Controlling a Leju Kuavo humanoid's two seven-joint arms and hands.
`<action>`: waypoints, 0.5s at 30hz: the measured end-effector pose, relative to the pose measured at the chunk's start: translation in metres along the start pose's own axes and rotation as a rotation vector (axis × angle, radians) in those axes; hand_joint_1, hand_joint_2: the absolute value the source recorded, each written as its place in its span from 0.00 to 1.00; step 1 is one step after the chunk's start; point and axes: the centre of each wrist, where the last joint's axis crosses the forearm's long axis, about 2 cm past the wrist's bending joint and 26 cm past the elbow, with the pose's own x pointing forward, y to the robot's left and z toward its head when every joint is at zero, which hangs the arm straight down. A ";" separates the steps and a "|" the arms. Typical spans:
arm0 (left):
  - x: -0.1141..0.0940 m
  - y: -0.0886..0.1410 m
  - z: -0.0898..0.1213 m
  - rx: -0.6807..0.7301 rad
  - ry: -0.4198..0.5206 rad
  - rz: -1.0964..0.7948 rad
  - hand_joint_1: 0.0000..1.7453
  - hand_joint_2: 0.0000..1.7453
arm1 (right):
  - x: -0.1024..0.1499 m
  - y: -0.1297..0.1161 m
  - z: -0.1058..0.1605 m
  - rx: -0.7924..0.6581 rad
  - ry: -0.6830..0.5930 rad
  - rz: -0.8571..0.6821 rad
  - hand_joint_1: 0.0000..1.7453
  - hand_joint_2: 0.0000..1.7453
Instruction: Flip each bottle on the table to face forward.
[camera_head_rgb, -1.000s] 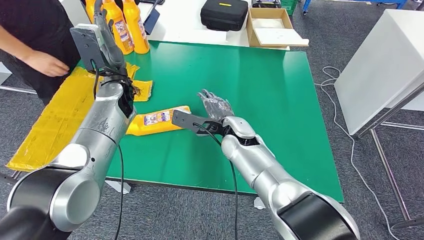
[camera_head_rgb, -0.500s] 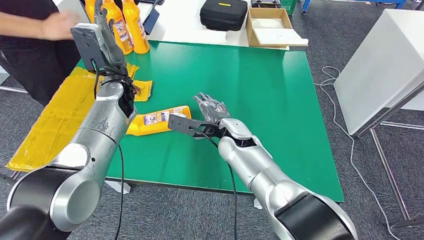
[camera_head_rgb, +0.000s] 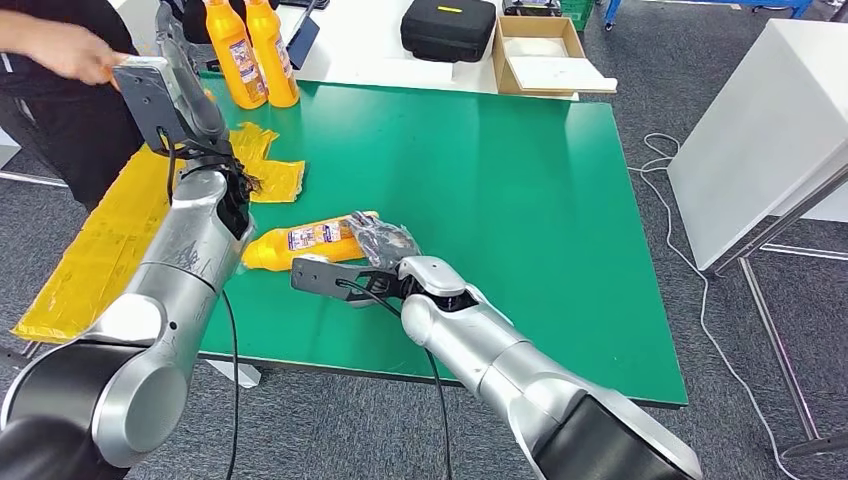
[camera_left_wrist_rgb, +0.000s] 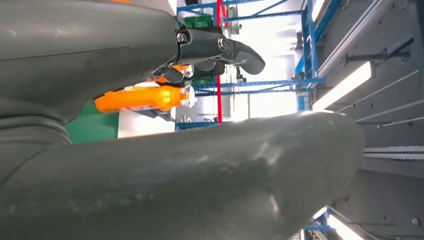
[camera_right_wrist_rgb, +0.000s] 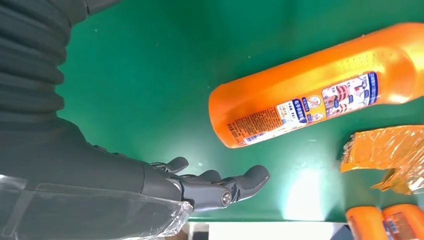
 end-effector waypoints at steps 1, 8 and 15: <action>0.000 0.001 -0.001 0.002 -0.001 -0.004 0.00 0.00 | 0.000 0.000 0.000 0.002 -0.002 0.008 0.00 1.00; 0.003 0.005 -0.005 -0.001 -0.003 -0.011 0.00 0.00 | -0.001 -0.004 -0.001 0.002 0.001 0.046 0.00 1.00; 0.004 0.004 -0.005 -0.005 -0.007 -0.012 0.00 0.00 | -0.006 -0.006 -0.001 -0.003 0.024 0.067 0.00 1.00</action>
